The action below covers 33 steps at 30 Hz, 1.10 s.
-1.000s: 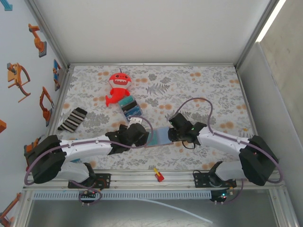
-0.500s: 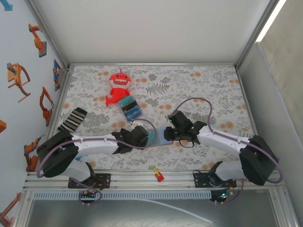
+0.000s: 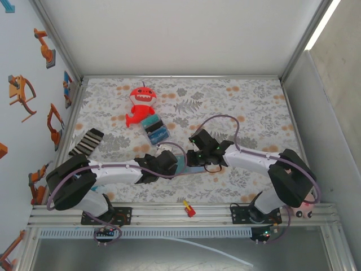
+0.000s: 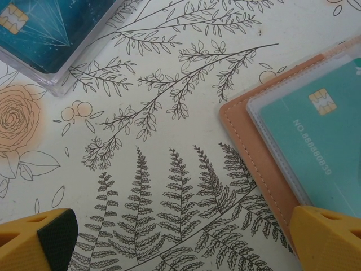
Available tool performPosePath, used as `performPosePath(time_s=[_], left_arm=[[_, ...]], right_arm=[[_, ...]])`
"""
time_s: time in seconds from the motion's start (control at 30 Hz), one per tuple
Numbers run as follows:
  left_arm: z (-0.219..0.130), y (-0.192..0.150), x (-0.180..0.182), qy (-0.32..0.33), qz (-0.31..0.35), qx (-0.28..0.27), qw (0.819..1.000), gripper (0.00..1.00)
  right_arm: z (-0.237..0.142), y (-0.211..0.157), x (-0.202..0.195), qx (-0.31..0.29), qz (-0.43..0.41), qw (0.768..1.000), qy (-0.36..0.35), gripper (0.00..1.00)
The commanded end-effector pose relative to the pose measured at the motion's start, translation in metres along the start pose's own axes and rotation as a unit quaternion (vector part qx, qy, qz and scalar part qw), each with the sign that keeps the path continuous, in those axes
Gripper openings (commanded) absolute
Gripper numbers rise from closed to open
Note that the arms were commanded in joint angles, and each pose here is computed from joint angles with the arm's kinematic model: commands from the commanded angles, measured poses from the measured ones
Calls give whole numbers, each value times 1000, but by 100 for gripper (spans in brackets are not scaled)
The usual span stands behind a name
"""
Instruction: Take the credit cards out of the card holder
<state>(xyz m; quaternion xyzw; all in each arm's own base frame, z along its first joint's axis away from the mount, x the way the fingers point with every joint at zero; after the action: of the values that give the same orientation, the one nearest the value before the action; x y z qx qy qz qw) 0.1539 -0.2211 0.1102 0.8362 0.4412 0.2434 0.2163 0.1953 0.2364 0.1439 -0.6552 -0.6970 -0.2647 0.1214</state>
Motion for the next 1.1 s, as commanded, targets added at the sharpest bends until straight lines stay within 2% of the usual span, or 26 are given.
performPosePath(time_s=[0.0, 0.43, 1.07], left_arm=[[1, 6, -3, -2, -11, -5, 1000, 97], [6, -3, -3, 5, 10, 30, 1000, 97], [7, -2, -4, 7, 17, 43, 999, 97]], right_arm=[[3, 6, 10, 3, -2, 1000, 12, 18], [21, 7, 6, 31, 8, 999, -14, 18], [35, 4, -5, 47, 21, 998, -39, 16]])
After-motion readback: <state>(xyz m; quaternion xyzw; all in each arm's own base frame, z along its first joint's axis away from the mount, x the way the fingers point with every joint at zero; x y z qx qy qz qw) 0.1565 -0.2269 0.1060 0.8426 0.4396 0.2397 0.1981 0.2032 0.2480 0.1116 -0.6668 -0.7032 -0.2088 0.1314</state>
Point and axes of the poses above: each hand's point on the last joint's axis, 136 mm out from that joint toward the fingers, its own z axis out along the fingers, its own x axis along the line the jaws close on, y = z × x, the point moved 10 cm from there along -z, back along the fingers, and after that the axes turned 9 degrees about z, right-handed, at the moved point
